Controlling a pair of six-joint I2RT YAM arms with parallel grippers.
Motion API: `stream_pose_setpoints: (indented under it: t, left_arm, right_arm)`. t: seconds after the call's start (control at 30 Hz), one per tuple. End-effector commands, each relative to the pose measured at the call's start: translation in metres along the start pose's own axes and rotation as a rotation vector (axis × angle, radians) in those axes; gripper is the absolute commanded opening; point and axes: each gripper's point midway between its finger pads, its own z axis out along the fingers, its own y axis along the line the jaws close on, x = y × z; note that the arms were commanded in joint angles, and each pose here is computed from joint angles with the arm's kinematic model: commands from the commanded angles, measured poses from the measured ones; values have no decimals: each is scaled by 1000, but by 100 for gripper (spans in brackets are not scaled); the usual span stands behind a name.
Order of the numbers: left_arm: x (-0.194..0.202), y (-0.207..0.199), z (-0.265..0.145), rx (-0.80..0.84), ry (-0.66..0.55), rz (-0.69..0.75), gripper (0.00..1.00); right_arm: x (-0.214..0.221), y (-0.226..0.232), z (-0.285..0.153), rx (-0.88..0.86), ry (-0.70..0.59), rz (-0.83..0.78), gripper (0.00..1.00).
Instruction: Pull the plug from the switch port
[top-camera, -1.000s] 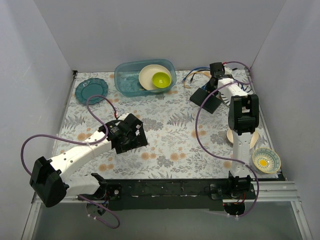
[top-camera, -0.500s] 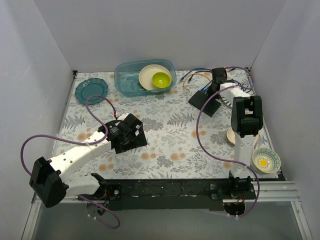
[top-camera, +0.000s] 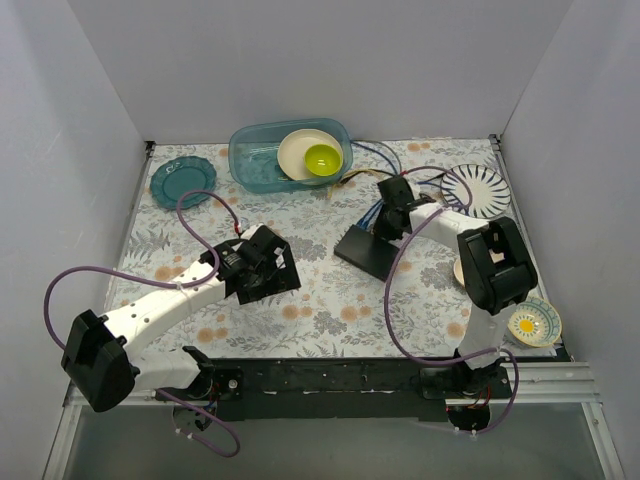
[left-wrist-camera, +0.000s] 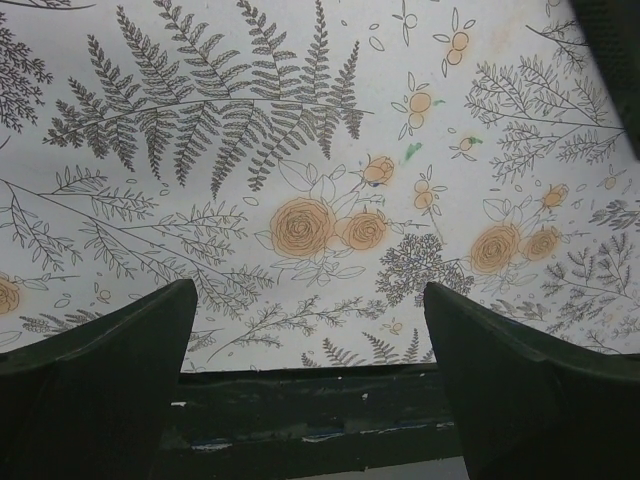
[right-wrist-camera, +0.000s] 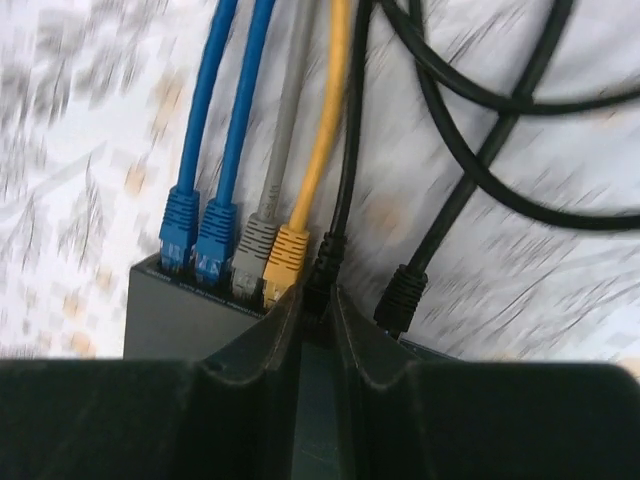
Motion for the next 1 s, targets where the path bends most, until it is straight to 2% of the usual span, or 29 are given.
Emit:
stream_pose_setpoints:
  t: [0.0, 0.1, 0.2, 0.33, 0.4, 0.5, 0.7, 0.83, 0.97]
  left_arm:
    - [5, 0, 4, 11, 13, -14, 98]
    - [12, 5, 9, -2, 30, -29, 98]
    - [16, 8, 10, -11, 45, -32, 98]
    - [17, 8, 9, -2, 44, -40, 98]
    - [18, 3, 8, 24, 50, -46, 98]
    - [27, -4, 14, 70, 87, -43, 98]
    - [66, 0, 41, 65, 239, -39, 94]
    - [69, -6, 46, 96, 245, -54, 91]
    - [65, -11, 45, 111, 229, -66, 88]
  right_arm:
    - [100, 7, -31, -3, 257, -46, 25]
    - [123, 26, -52, -64, 281, -69, 26]
    - [123, 40, -74, -108, 258, -105, 27]
    - [81, 56, -116, -155, 122, -147, 29]
    - [59, 50, -134, -141, 27, -200, 29]
    - [52, 31, -142, -103, -24, -267, 25]
    - [93, -24, -120, -23, 28, -328, 12]
    - [101, -40, -99, 22, 61, -306, 8]
    - [86, -44, -82, 70, 30, -253, 4]
